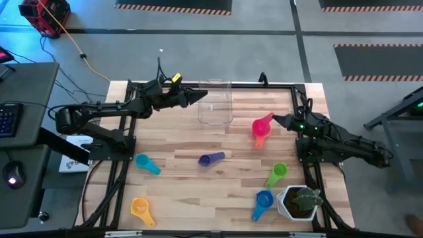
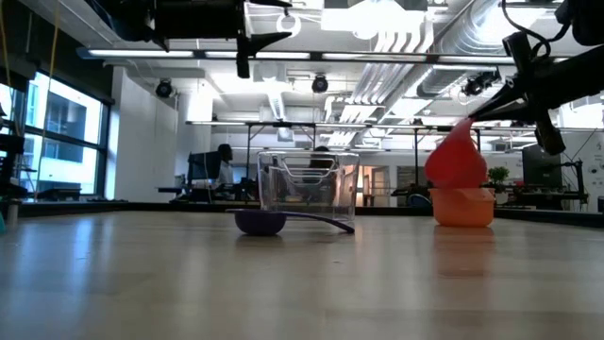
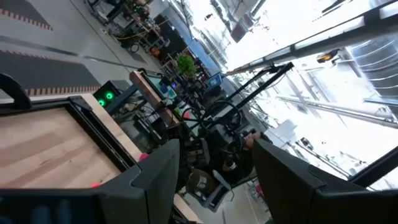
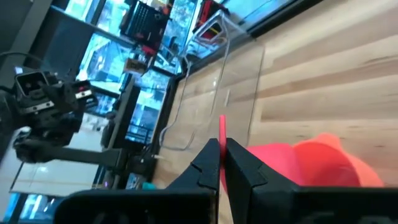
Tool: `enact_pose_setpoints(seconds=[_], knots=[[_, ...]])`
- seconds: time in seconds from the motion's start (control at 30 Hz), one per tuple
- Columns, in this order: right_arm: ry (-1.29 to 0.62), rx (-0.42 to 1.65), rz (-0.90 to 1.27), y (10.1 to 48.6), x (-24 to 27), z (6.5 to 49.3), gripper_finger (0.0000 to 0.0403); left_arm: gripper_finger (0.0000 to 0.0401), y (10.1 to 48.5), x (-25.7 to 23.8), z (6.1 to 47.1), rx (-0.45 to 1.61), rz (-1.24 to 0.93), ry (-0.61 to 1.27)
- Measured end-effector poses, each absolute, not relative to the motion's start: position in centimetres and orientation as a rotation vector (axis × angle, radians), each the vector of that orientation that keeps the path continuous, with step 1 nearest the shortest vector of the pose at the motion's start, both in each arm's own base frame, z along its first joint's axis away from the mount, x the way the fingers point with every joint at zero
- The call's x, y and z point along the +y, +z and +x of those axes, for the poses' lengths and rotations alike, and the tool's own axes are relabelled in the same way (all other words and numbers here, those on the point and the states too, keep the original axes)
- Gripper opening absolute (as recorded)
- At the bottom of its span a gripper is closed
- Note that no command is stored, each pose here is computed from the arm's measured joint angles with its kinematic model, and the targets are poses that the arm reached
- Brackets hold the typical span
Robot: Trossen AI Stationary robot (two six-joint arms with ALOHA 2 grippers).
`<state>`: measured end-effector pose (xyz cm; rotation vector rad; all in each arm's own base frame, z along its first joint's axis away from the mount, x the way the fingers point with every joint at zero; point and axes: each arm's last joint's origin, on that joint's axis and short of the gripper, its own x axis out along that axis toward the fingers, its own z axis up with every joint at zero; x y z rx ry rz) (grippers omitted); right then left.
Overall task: Nest measuring cups in basket
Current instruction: Stack the pink measuring cup on top of the orange measuring cup
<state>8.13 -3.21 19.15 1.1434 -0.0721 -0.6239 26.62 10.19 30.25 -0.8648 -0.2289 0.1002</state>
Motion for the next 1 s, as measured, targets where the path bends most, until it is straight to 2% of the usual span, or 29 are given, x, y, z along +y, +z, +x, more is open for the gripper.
enact_pose_setpoints(seconds=[0.4,0.83,1.0], knots=[[-0.648,-0.054,1.178,18.83,-3.19,8.04,0.0038,0.0194,30.24,10.20,26.62,-0.231,-0.881,0.101],[-0.674,-0.018,1.192,18.42,-3.18,7.90,0.0175,0.0194,30.24,10.20,26.62,-0.231,-0.889,0.100],[-0.710,0.043,1.176,18.35,-3.13,7.51,0.0210,0.0194,30.24,10.20,26.62,-0.232,-0.892,0.100]])
